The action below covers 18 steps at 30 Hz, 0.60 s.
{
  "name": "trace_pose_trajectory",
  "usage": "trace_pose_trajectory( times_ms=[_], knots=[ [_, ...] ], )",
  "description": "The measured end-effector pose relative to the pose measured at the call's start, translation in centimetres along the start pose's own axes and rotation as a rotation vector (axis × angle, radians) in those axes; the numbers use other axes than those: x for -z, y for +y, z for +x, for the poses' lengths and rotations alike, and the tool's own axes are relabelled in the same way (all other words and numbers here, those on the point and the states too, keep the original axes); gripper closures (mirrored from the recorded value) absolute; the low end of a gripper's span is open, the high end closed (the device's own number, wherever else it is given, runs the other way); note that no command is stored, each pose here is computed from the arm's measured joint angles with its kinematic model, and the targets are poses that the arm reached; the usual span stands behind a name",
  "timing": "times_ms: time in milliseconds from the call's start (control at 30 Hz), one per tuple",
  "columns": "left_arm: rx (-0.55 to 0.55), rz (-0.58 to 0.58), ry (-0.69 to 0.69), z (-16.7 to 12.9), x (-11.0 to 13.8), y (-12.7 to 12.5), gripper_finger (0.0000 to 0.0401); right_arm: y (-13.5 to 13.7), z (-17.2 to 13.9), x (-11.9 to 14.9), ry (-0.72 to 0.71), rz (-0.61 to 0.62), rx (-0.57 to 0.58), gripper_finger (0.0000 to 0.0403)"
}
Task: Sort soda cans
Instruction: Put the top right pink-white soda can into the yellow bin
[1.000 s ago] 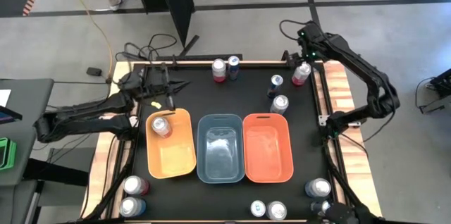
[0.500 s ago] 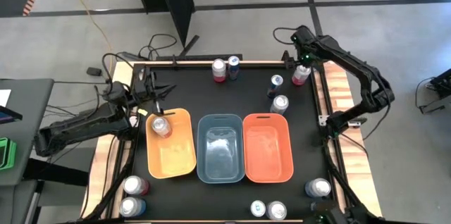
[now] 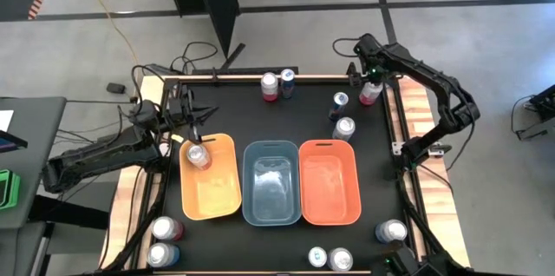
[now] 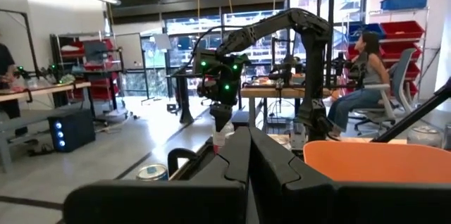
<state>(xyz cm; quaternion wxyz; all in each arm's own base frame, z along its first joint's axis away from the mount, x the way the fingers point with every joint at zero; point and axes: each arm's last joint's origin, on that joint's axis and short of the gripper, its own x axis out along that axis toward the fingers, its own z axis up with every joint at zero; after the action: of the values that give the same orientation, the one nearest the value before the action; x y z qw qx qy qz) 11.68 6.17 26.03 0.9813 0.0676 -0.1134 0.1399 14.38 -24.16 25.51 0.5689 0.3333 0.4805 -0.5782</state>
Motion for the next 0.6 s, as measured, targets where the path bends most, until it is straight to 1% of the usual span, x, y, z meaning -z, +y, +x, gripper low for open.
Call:
trace_pose_trajectory(
  times_ms=[100, 267, 400, 600],
  knots=[
    [0.019, 0.002, -0.001, 0.0, -0.01, -0.06, 0.0401, -0.01, -0.01, 0.04, 0.005, -0.002, 0.0, 0.001],
    [0.022, 0.003, -0.001, 0.0, -0.01, -0.07, 0.0401, -0.02, 0.16, 0.2, 0.014, -0.006, 0.004, 0.001],
    [0.023, 0.003, 0.0, 0.0, 0.0, -0.07, 0.0401, 0.21, 0.64, 0.74, 0.045, -0.025, 0.004, 0.0018],
    [0.022, 0.003, 0.0, 0.0, 0.0, -0.07, 0.0401, 0.34, 0.66, 0.73, 0.03, -0.029, 0.01, 0.0029]
  ],
)
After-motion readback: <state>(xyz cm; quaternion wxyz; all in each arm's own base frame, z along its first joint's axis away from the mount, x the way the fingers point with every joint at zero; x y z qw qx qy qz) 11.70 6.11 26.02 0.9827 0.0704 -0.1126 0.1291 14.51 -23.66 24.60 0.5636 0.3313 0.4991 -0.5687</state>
